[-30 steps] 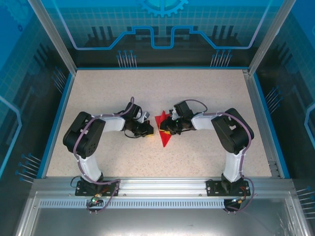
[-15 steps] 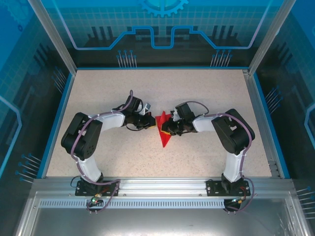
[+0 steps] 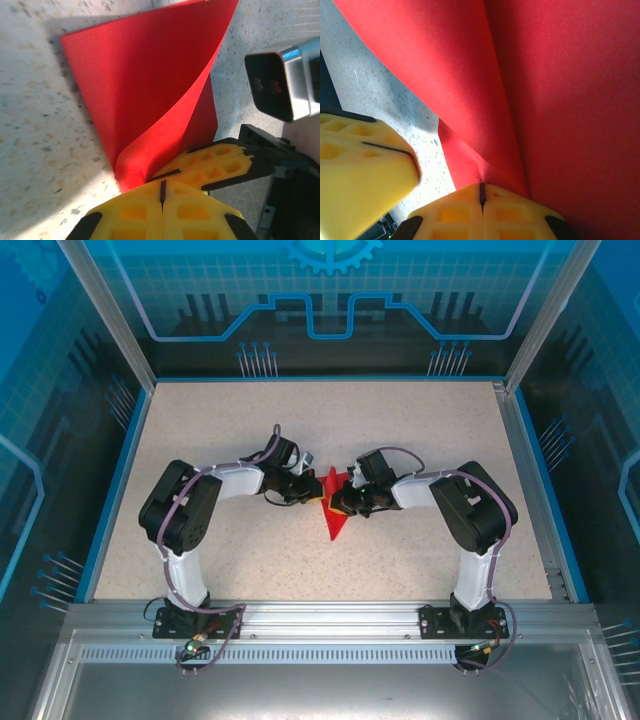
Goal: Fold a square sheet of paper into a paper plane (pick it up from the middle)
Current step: Fourth fold the wing at the center of the table.
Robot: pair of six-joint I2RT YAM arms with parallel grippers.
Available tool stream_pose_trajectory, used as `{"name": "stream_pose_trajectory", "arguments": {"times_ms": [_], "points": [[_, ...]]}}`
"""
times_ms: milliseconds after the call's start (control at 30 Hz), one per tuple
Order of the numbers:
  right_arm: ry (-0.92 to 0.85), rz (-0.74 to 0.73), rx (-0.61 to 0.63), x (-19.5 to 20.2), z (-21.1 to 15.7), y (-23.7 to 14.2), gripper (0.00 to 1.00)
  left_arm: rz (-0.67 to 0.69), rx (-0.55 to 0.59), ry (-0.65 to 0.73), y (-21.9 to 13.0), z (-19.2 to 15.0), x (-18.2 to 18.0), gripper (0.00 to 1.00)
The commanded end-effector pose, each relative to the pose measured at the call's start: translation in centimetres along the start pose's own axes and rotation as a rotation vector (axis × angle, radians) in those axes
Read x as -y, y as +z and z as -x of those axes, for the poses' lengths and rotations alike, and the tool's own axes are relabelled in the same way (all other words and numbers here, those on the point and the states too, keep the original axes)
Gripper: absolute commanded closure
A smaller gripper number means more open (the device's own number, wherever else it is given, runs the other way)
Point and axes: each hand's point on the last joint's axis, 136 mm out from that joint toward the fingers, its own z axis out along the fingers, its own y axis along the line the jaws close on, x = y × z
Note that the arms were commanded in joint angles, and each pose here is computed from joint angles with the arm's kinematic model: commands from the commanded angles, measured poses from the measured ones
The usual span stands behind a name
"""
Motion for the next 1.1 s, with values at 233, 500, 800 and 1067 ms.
{"name": "stream_pose_trajectory", "arguments": {"times_ms": [233,500,800,1067], "points": [[0.057,-0.066,-0.048,2.7,-1.3,0.3,1.00,0.026,-0.079,0.014,1.8,-1.0,-0.6,1.00],[0.046,-0.054,-0.040,2.2,-1.1,-0.1,1.00,0.153,-0.115,0.031,2.1,-2.3,-3.8,1.00],[0.001,-0.021,-0.007,0.3,-0.6,-1.5,1.00,0.254,-0.130,0.053,2.1,-2.4,-5.8,1.00],[-0.011,-0.031,-0.023,0.3,-3.0,-2.7,1.00,0.285,-0.143,0.050,2.4,-2.8,-7.0,1.00]]}}
